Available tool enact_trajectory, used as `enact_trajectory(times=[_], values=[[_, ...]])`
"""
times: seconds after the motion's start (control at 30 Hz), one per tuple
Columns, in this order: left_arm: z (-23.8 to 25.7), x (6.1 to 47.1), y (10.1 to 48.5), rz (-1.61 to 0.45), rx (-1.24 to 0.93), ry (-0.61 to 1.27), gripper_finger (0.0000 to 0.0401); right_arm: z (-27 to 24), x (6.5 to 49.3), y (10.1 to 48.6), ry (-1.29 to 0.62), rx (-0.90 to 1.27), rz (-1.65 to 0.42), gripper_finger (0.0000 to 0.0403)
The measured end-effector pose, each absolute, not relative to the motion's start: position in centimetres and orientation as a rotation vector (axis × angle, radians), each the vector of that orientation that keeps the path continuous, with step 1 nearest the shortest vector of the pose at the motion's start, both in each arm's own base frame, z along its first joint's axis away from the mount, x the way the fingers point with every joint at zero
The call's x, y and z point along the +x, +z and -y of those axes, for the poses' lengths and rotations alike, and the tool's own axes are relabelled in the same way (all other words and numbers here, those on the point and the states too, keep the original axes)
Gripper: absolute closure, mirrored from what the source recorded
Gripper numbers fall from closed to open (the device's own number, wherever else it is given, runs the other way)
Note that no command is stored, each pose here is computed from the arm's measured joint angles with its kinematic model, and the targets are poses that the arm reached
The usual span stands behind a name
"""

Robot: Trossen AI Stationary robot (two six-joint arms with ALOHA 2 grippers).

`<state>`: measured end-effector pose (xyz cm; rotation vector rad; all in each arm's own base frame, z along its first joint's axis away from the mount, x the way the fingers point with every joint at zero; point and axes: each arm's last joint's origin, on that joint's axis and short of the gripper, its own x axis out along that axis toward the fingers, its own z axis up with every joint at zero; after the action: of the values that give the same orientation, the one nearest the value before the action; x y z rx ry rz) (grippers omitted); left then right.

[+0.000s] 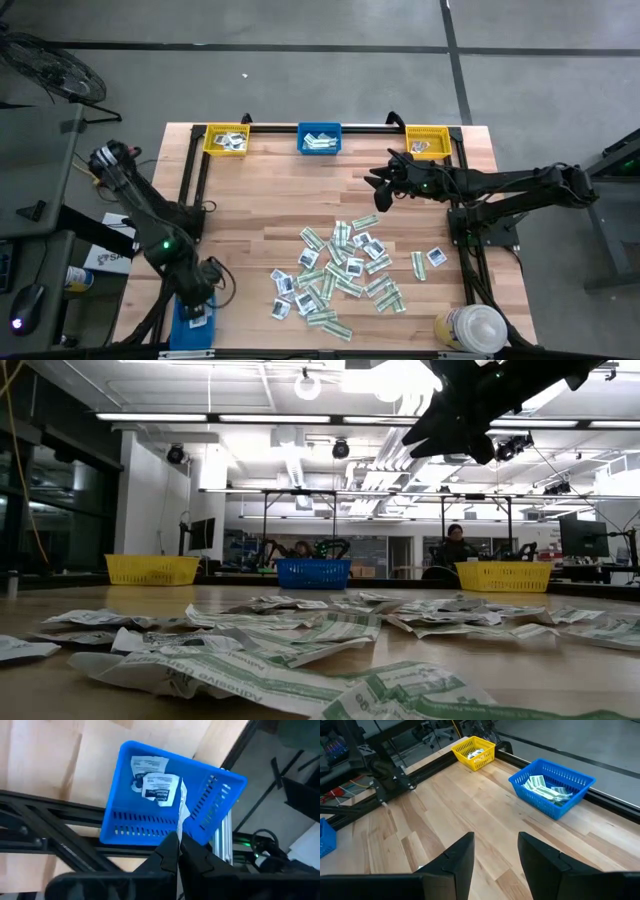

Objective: Pick & Place First Aid Supplies
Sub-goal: Put the blue alcohol pad into the bottom blue bin

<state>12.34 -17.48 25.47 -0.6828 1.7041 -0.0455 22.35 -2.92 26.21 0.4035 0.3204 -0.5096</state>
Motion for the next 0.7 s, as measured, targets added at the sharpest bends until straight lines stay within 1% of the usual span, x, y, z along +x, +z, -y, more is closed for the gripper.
enact_trajectory(times=[0.2, 0.53, 0.6, 0.7], values=[[19.5, 13.4, 23.2, -1.734, -0.662, 0.012, 0.0401, 2.9, 22.4, 26.2, -0.510, 0.403, -0.320, 0.0256], [21.0, 14.4, 19.3, -1.886, -0.575, 0.154, 0.0400, 2.9, 22.3, 26.2, -0.507, 0.404, -0.325, 0.0257], [21.0, 14.4, 19.0, -1.894, -0.566, 0.170, 0.0394, 2.9, 22.3, 26.1, -0.505, 0.404, -0.329, 0.0257], [21.1, 14.5, 18.9, -1.884, -0.561, 0.176, 0.0372, 2.9, 22.3, 26.1, -0.497, 0.406, -0.332, 0.0257]])
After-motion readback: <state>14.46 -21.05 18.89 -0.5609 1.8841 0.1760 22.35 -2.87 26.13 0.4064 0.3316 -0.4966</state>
